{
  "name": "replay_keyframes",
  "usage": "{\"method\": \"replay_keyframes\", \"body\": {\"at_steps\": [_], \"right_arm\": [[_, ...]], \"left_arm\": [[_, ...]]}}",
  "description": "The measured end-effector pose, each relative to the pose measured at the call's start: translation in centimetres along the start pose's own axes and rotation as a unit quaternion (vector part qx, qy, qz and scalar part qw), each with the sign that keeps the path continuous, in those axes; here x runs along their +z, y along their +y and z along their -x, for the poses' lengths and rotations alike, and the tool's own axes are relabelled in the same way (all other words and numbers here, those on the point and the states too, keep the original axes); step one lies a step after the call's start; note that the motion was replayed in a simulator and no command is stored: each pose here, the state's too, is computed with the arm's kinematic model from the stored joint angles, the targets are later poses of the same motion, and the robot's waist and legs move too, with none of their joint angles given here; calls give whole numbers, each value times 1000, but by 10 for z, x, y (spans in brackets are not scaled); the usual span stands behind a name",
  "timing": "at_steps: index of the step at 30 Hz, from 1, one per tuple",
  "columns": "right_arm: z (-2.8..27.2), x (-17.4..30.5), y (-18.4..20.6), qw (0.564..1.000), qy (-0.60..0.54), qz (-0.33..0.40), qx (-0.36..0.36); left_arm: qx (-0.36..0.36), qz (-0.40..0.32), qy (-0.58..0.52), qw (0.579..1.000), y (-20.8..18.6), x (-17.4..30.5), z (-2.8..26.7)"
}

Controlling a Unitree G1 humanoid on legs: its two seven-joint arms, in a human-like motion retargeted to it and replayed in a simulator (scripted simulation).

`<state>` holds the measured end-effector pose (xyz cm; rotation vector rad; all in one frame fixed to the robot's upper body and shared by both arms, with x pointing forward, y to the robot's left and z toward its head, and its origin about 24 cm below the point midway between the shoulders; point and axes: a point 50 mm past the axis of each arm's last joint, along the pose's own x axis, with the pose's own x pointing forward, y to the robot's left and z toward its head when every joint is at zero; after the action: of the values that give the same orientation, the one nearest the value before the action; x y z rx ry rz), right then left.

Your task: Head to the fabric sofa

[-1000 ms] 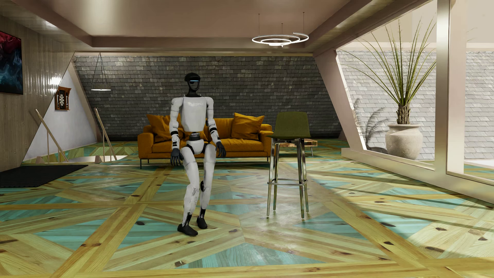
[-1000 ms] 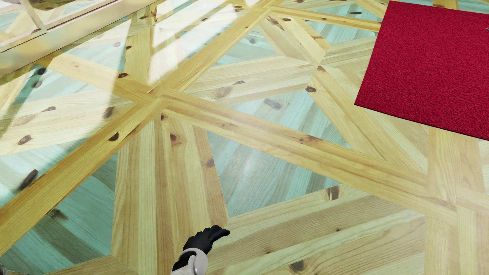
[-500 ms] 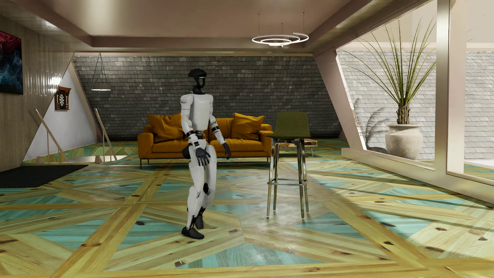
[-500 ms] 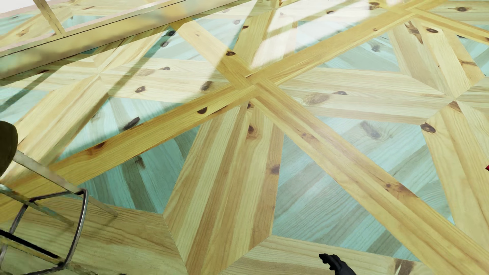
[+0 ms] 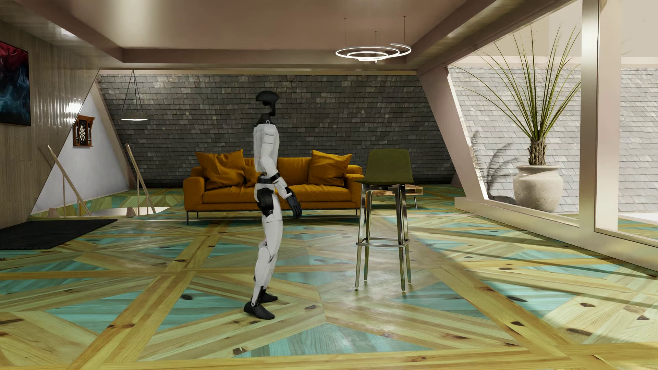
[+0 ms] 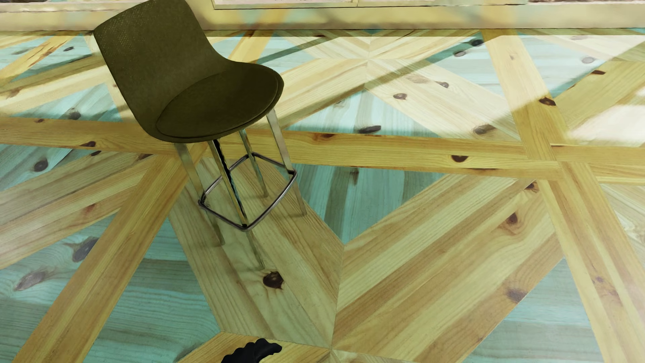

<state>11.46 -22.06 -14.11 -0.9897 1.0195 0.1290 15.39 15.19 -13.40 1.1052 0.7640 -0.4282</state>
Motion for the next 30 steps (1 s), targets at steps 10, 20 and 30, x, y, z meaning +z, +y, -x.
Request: {"method": "replay_keyframes", "body": {"at_steps": [10,20,30], "right_arm": [[-7,22,-30,997,-59,11,-50],[6,35,6,993,-98,59,30],[6,8,17,999,-13,14,27]], "left_arm": [[-84,-5,70,994,-40,-16,7],[265,232,-104,930,66,28,14],[-35,85,46,995,-24,-19,7]]}}
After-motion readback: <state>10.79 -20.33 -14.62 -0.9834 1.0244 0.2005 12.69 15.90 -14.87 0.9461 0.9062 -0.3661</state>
